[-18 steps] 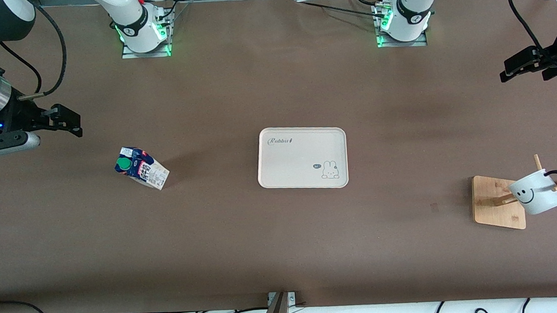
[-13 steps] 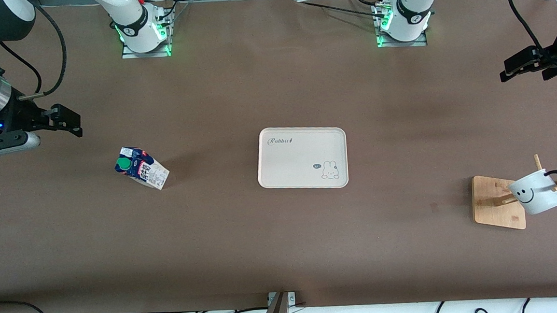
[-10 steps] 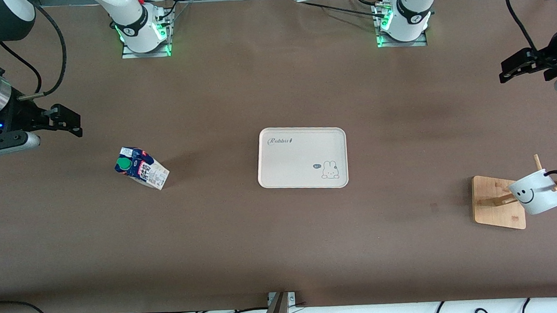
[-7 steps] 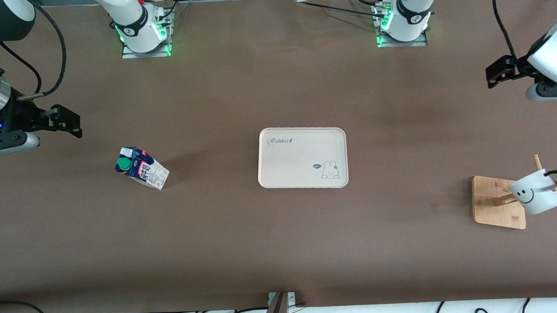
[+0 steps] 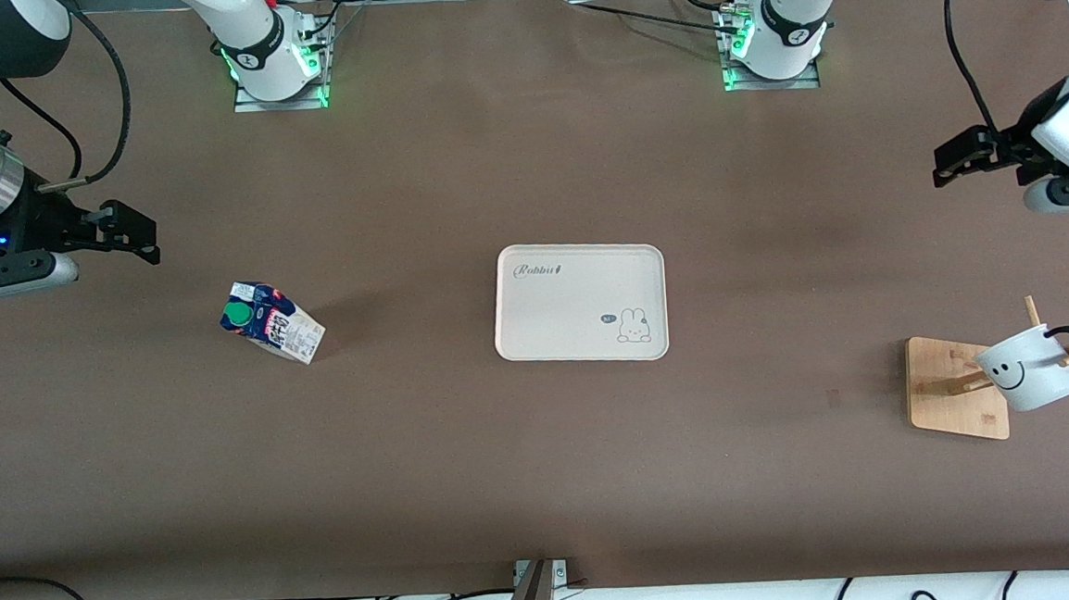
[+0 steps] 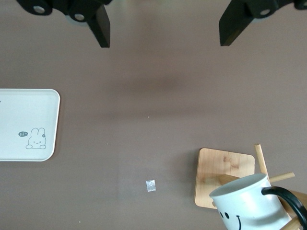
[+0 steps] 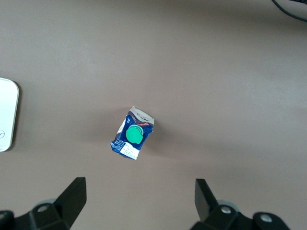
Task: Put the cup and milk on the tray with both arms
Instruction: 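Move the right gripper toward the milk carton and the left toward the mug, then grasp the milk carton with the right gripper while the left gripper reaches the mug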
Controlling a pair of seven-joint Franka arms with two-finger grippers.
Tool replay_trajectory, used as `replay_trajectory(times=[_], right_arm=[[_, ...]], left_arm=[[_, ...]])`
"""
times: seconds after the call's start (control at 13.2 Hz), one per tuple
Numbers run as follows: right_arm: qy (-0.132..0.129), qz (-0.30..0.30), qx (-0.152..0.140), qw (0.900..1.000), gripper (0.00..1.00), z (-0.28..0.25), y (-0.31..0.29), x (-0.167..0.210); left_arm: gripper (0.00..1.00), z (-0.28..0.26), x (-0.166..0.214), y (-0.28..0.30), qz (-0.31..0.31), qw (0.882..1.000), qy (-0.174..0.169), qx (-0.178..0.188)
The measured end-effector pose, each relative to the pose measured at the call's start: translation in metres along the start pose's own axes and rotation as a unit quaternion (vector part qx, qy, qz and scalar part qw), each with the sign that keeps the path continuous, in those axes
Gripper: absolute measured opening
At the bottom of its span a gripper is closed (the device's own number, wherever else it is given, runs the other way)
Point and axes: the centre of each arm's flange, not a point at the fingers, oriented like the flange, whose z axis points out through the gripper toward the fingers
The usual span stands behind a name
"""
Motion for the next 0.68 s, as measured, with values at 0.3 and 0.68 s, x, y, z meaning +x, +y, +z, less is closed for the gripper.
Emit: replay_trajectory(times=[0.3, 0.68], right_arm=[[0.008, -0.002, -0.002, 1.0, 1.0, 0.008, -0.003, 0.008], [-0.026, -0.034, -0.017, 0.999, 1.0, 0.122, -0.047, 0.055]], left_arm=[[1.0, 0.0, 0.005, 0.001, -0.001, 1.0, 0.017, -0.003], [1.0, 0.071, 0.036, 0.0, -0.012, 0.987, 0.158, -0.02]])
